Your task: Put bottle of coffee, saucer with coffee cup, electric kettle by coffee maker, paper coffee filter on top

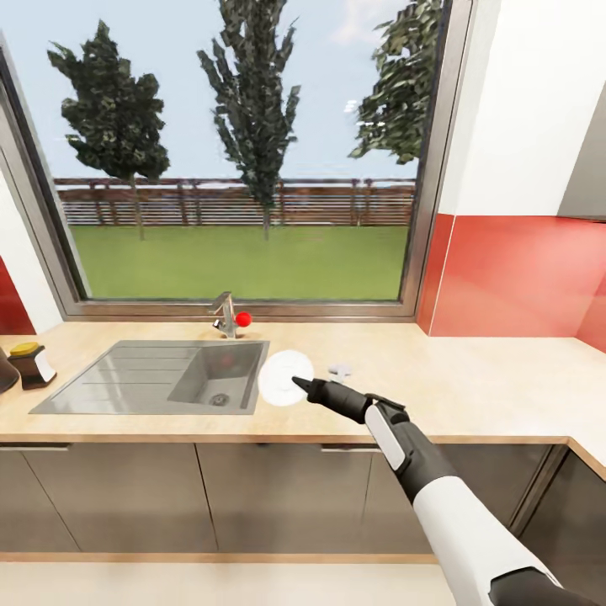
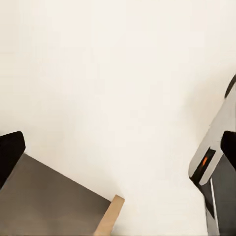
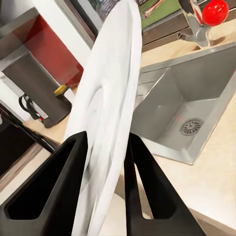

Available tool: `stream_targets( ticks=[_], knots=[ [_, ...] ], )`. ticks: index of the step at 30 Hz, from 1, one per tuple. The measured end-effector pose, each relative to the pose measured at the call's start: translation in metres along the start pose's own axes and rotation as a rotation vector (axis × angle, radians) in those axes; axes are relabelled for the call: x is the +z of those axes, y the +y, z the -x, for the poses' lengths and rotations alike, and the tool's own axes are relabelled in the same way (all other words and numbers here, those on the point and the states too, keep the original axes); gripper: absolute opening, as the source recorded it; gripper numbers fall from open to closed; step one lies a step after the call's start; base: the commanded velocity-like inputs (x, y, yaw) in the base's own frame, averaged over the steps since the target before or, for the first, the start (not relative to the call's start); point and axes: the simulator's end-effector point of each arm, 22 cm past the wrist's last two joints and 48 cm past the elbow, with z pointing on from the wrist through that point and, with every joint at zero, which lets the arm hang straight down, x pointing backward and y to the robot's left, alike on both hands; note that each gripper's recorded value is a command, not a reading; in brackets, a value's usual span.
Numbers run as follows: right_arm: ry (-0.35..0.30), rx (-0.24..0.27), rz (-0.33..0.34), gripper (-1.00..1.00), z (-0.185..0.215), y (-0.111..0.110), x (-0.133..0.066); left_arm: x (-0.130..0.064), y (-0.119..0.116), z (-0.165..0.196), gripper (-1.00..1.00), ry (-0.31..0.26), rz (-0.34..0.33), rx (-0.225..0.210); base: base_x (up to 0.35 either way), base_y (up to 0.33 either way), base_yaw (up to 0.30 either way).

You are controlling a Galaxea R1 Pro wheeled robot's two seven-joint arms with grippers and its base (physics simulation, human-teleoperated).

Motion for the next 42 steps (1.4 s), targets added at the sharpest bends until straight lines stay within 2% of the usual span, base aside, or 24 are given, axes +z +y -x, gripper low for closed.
stream_targets(
  ticks=[4,7,14,32,42],
  knots=[
    [0.005,0.003,0.006,-1.00,-0.002,0.002,0.001,0.002,0.011,-0.034,1.00,0.069,0.039,0.011,0.000,0.000,0.000],
    [0.009,0.007,0.015,-1.00,-0.004,0.003,0.001,0.002,0.010,-0.040,1.00,0.081,0.040,0.012,0.000,0.000,0.000],
    [0.012,0.012,0.018,-1.00,-0.006,0.005,0.002,0.002,0.009,-0.041,1.00,0.083,0.038,0.014,0.000,0.000,0.140],
    [0.012,0.014,0.026,-1.00,-0.007,0.009,0.005,0.002,0.007,-0.036,1.00,0.068,0.037,0.027,0.000,0.000,0.272],
    [0.012,0.015,0.026,-1.00,-0.007,0.009,0.005,0.001,-0.002,-0.036,1.00,0.068,0.024,0.026,0.000,0.000,0.275]
  ],
)
